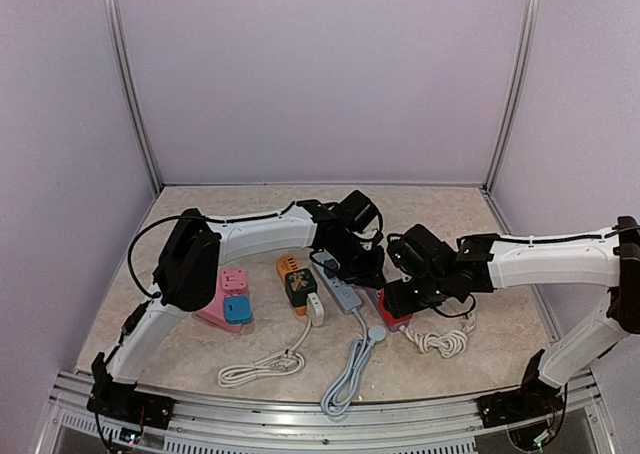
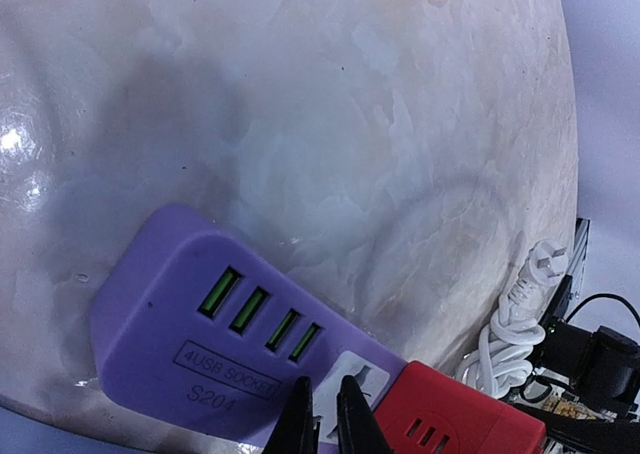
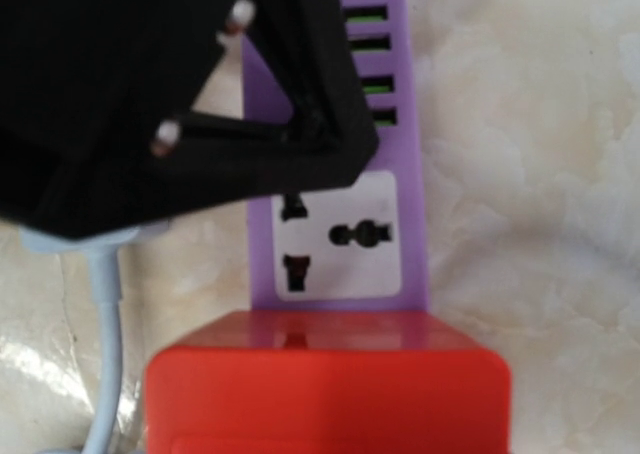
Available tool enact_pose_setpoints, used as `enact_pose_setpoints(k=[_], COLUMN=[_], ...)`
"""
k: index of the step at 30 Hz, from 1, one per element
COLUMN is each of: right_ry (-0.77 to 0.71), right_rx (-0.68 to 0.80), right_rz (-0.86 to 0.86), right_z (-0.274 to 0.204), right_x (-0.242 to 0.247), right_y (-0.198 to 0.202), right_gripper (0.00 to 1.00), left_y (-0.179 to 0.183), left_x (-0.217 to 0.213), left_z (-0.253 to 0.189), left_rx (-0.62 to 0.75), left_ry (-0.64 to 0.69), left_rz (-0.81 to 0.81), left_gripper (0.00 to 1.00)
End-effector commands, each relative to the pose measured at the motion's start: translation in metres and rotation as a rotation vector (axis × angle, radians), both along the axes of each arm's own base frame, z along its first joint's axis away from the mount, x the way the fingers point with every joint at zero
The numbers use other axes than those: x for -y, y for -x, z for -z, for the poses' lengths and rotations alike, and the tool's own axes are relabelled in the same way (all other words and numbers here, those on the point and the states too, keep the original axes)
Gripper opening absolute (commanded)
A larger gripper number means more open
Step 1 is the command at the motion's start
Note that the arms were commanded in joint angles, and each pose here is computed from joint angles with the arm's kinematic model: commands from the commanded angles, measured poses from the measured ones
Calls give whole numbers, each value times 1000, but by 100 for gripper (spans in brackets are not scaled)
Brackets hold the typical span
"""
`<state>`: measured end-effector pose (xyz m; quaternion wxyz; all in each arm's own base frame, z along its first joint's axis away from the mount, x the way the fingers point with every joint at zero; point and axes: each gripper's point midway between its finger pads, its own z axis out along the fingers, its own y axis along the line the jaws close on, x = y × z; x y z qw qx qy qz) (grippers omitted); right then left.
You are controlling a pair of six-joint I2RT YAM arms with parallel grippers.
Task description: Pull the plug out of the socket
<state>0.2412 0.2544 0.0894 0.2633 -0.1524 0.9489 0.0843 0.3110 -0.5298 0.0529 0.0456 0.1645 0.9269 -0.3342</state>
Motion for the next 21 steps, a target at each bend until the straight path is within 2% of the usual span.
enact_pose_setpoints(k=[1, 21], right_ry=[20, 12], right_rx=[53, 142], right_rz=[31, 16], right_z=[-10, -37], right_x=[-4, -29], right_y=[-13, -41], right_gripper=[12, 12], left_y=[14, 23], left_x=[-19, -51], left_z=[43, 84], left_rx=[-44, -90], left_ry=[-147, -310], left_rz=[14, 49], left_gripper=[8, 7])
